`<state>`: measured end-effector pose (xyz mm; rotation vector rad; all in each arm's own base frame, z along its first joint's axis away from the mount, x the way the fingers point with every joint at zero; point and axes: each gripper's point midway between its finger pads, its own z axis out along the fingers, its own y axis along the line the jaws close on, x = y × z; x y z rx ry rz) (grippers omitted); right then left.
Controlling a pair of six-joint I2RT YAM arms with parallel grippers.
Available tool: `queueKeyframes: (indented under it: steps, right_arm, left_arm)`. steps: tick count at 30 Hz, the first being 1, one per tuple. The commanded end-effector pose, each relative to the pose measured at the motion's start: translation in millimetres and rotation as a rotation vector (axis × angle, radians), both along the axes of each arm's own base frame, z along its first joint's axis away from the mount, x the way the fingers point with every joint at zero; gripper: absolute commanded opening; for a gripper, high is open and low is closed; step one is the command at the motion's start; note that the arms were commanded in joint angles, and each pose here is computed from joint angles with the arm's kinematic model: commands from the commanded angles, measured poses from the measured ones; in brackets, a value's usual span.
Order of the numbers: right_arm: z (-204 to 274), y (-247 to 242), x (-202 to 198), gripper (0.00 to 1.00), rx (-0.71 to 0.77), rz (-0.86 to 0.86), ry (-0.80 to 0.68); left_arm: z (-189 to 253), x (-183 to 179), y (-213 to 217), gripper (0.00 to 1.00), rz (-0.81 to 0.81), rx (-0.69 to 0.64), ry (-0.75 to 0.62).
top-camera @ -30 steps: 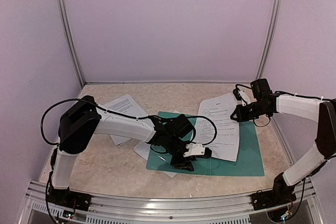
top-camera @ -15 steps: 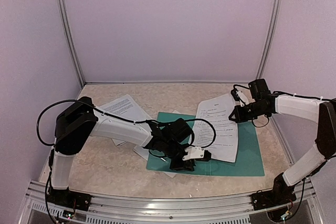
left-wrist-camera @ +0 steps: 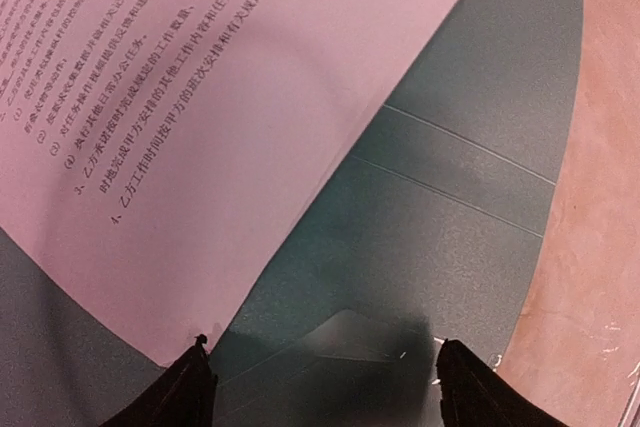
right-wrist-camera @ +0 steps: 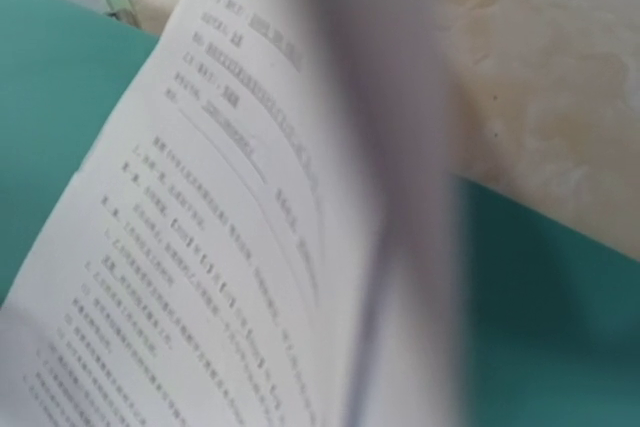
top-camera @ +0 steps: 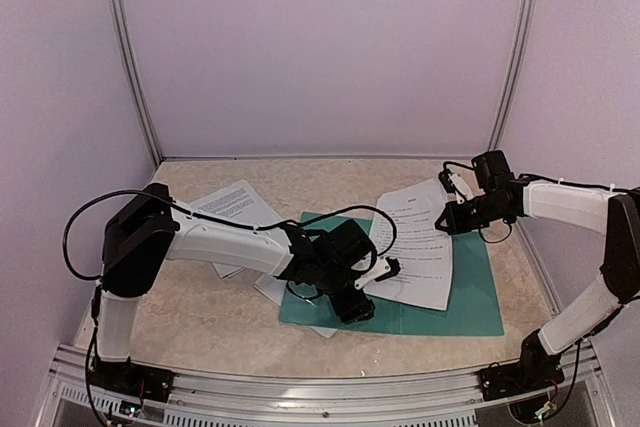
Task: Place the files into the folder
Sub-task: Insert the folder to form pockets on the folder.
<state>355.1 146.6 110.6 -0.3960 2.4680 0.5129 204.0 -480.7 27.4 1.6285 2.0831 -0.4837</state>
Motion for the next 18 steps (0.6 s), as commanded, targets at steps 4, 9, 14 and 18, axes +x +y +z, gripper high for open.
queueKeyframes:
  steps: [4, 9, 14, 18]
  right_arm:
    - [1.2, 2.5, -5.6, 0.00, -0.012, 0.012, 0.007]
    - [1.7, 3.9, -7.9, 0.00, -0.017, 0.014, 0.006]
    - [4.2, 1.7, -8.3, 0.00, -0.027, 0.008, 0.001]
    - [2.9, 1.7, -8.6, 0.00, -0.028, 0.010, 0.004]
  left_arm:
    - [26.6, 21.4, 6.8, 0.85, 0.423, 0.017, 0.092]
    - [22.1, 21.1, 13.7, 0.86, 0.528, 0.054, 0.102]
    - [8.1, 20.3, 29.4, 0.88, 0.629, 0.185, 0.095]
    - [7.4, 8.4, 22.5, 0.96, 0.673, 0.158, 0.194]
